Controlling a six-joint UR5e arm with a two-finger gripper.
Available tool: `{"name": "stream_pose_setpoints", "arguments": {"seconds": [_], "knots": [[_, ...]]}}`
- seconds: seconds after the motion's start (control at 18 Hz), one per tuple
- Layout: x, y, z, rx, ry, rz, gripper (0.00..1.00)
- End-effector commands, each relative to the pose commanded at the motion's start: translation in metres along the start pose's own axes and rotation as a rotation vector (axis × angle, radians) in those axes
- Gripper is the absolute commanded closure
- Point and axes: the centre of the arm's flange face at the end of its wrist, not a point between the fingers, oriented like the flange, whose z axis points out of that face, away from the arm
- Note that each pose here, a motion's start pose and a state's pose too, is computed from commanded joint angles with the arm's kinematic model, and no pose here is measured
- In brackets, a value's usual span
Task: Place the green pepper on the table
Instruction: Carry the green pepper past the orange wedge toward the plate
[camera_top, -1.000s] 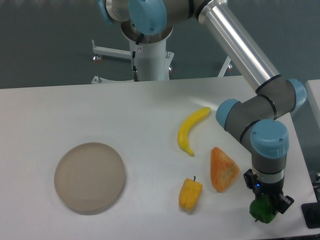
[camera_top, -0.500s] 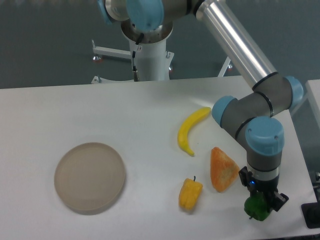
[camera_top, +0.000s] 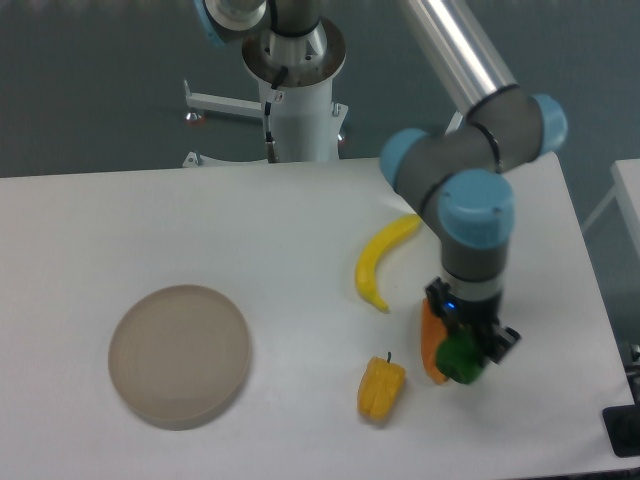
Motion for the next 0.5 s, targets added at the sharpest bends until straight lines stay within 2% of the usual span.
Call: {"name": "stream_pose_setpoints", "arguments": {"seconds": [0.22,0.5], "knots": [[0.043,-0.016,0.003,-0.004,0.037,-0.039,0.58],[0.083,-0.046,0.019,0.019,0.035,-0.240,0.58]]}}
